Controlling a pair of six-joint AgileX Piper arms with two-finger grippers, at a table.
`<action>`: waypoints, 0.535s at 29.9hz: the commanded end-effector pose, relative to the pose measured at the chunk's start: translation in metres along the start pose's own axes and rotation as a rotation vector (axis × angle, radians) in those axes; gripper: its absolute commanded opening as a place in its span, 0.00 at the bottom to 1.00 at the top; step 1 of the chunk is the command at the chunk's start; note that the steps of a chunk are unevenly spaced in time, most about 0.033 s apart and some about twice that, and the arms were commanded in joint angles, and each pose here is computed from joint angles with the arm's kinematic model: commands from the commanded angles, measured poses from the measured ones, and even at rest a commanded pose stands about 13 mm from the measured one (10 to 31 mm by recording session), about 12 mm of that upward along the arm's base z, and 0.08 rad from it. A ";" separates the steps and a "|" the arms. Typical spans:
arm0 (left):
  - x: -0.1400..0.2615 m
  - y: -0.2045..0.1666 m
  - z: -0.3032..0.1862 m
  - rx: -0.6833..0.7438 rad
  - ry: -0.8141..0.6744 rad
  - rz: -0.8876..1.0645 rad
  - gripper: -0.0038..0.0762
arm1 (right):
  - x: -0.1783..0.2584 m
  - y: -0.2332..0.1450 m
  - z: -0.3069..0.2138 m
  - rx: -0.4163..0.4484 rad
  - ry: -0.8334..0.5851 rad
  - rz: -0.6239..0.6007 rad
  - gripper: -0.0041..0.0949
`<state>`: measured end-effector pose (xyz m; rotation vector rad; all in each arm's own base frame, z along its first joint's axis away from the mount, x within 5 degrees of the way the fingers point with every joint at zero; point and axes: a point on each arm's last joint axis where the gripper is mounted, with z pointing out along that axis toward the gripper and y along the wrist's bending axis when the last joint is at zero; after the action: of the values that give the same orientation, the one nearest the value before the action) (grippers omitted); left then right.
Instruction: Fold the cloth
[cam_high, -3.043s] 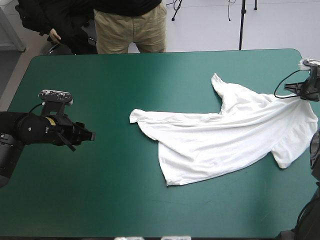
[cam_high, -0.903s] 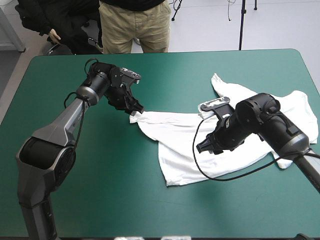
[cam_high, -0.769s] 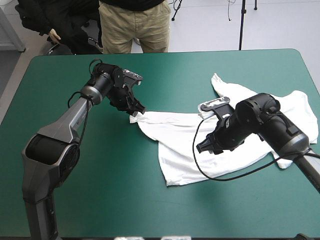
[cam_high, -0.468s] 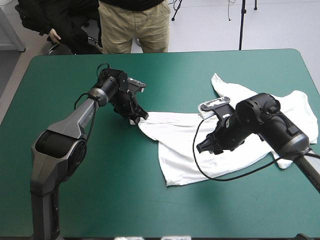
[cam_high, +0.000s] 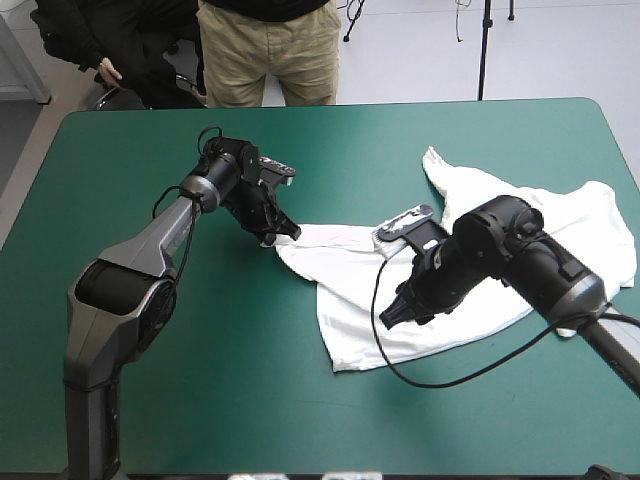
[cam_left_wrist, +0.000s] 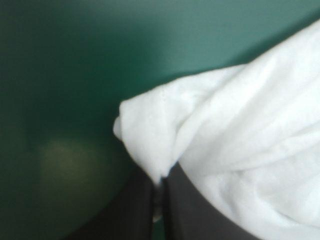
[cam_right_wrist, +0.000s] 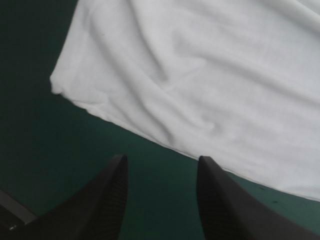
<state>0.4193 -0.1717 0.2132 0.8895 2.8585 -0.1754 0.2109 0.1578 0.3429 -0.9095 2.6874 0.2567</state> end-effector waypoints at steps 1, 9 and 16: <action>-0.002 -0.003 -0.019 -0.012 -0.047 0.008 0.03 | 0.001 0.025 -0.016 -0.036 -0.062 -0.079 0.45; -0.002 -0.003 -0.019 -0.009 -0.044 0.007 0.03 | -0.006 0.066 0.004 -0.093 -0.060 -0.165 0.64; -0.001 -0.004 -0.019 -0.006 -0.040 0.007 0.03 | -0.019 0.081 0.039 -0.092 -0.027 -0.195 0.60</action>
<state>0.4193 -0.1719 0.2133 0.8907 2.8588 -0.1783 0.1843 0.2353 0.3109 -1.1803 2.6202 0.3177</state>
